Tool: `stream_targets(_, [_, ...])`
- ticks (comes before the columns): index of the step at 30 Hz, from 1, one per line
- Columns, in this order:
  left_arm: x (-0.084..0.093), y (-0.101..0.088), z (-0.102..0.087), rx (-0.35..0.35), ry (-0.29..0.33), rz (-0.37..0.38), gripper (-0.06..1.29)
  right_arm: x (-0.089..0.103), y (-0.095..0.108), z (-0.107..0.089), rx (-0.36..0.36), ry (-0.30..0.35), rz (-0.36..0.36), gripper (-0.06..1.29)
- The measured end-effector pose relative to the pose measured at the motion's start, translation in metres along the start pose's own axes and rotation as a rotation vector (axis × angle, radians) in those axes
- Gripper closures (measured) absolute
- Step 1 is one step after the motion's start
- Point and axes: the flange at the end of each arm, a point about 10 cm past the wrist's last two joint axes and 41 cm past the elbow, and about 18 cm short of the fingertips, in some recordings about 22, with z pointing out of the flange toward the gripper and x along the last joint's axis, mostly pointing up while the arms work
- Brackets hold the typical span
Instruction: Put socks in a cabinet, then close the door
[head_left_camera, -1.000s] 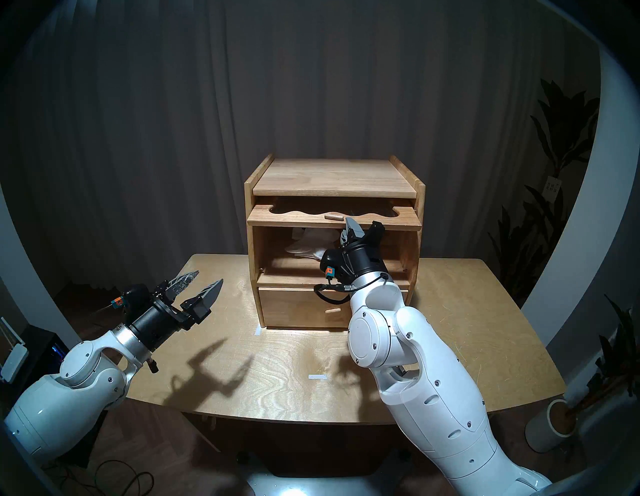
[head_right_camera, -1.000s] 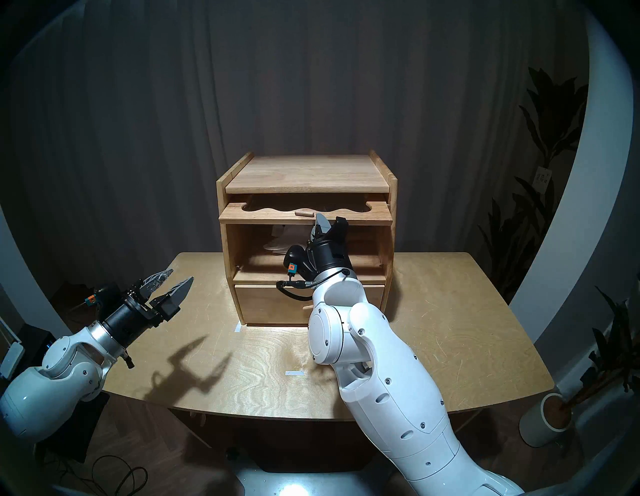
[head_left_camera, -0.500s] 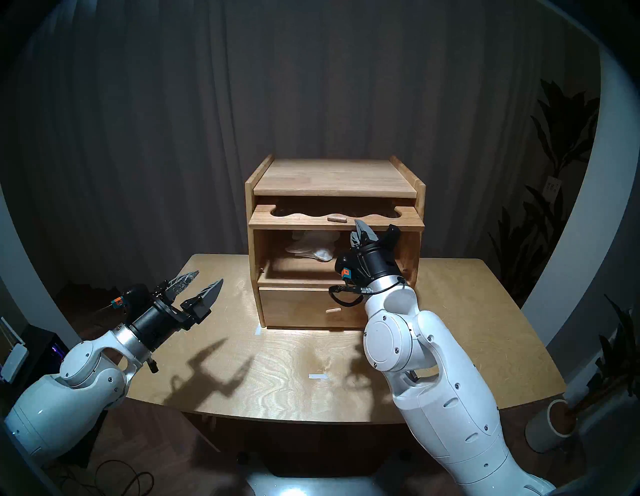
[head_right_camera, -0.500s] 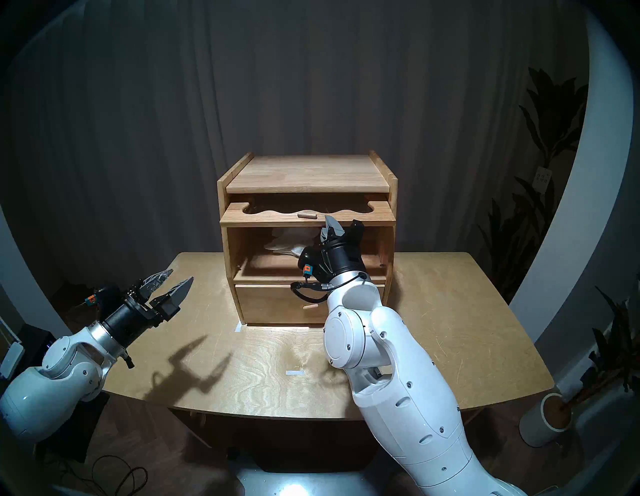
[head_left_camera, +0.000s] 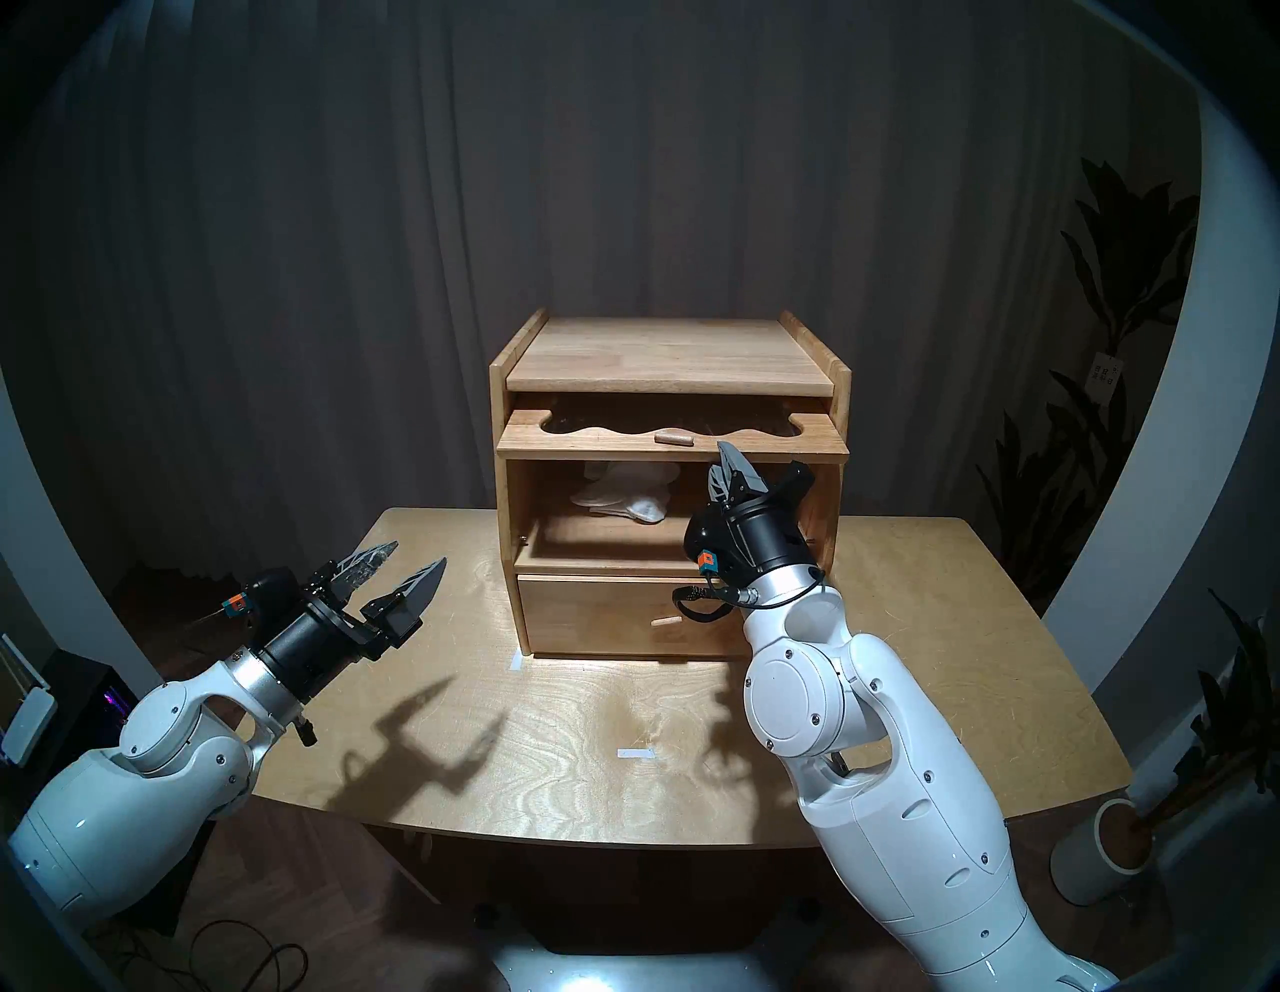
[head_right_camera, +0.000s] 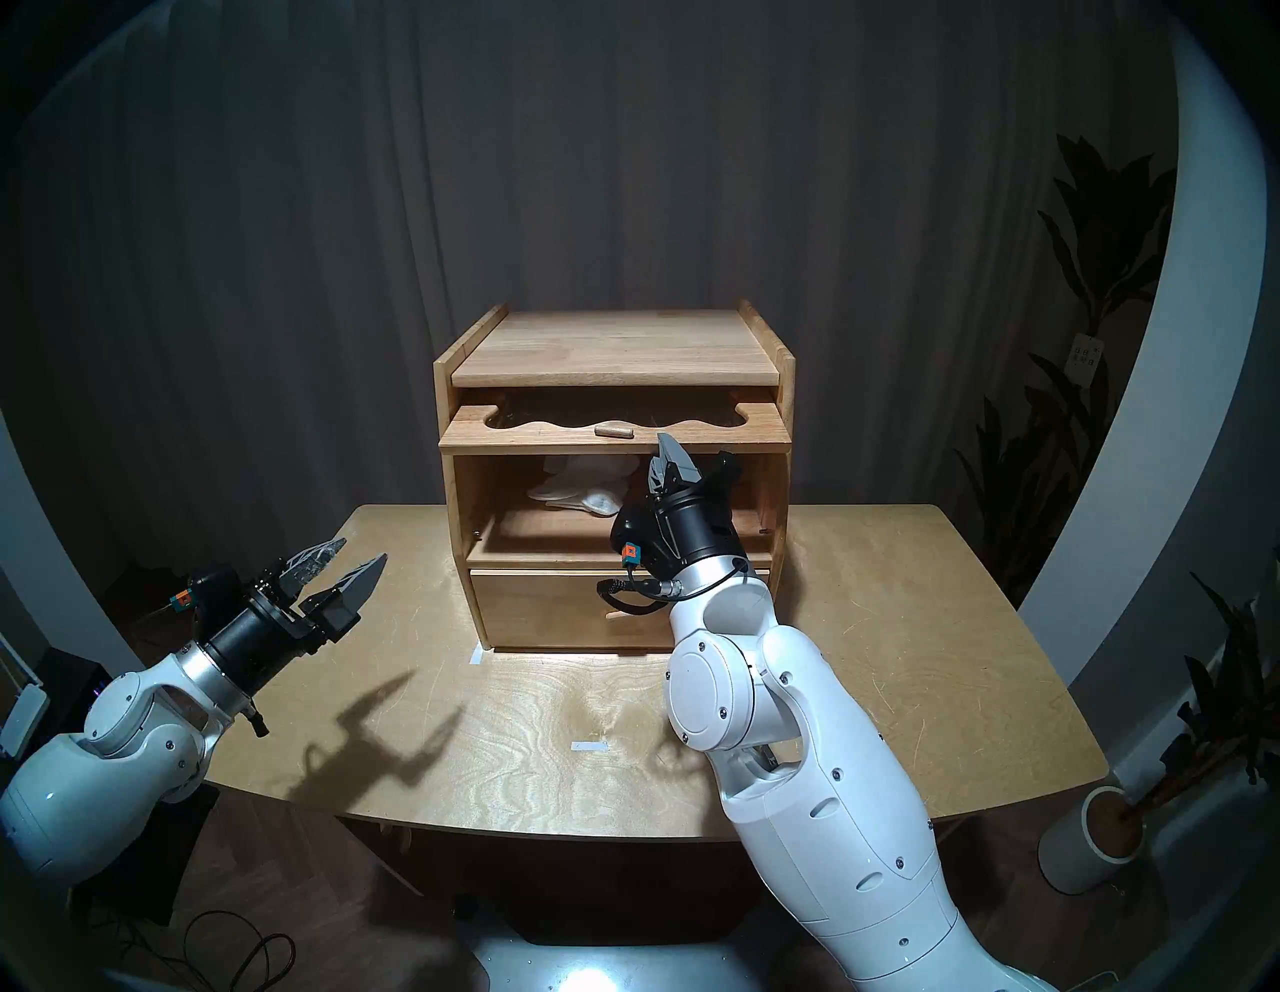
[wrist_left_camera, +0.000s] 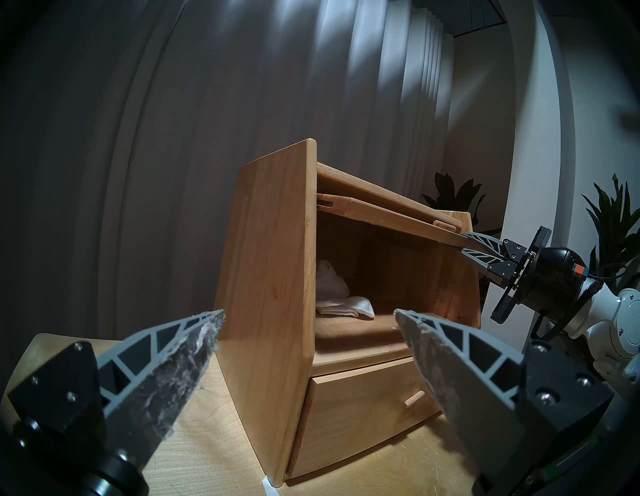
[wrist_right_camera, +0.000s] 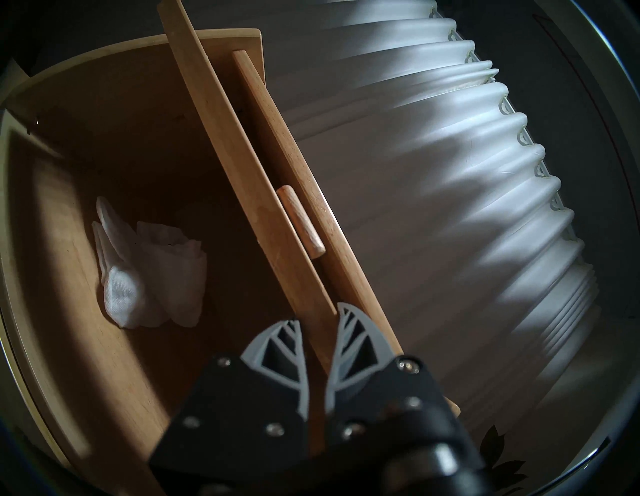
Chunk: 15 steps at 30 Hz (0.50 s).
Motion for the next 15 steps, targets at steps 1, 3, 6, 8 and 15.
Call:
stream_targets(1, [0.0, 0.0, 0.0, 0.0, 0.0, 0.0, -0.02, 0.0, 0.0, 0.0, 0.0, 0.0, 0.0, 1.19])
stream_targets(3, [0.0, 0.0, 0.0, 0.0, 0.0, 0.0, -0.02, 0.0, 0.0, -0.001, 0.001, 0.001, 0.001, 1.19])
stream_targets(6, [0.0, 0.0, 0.0, 0.0, 0.0, 0.0, -0.02, 0.0, 0.0, -0.001, 0.003, 0.001, 0.003, 1.19])
stream_targets(8, [0.0, 0.0, 0.0, 0.0, 0.0, 0.0, -0.02, 0.0, 0.0, -0.002, 0.006, 0.001, 0.008, 1.2])
stream_targets(15, [0.0, 0.0, 0.0, 0.0, 0.0, 0.0, -0.02, -0.008, -0.015, -0.002, 0.069, -0.031, 0.021, 0.33])
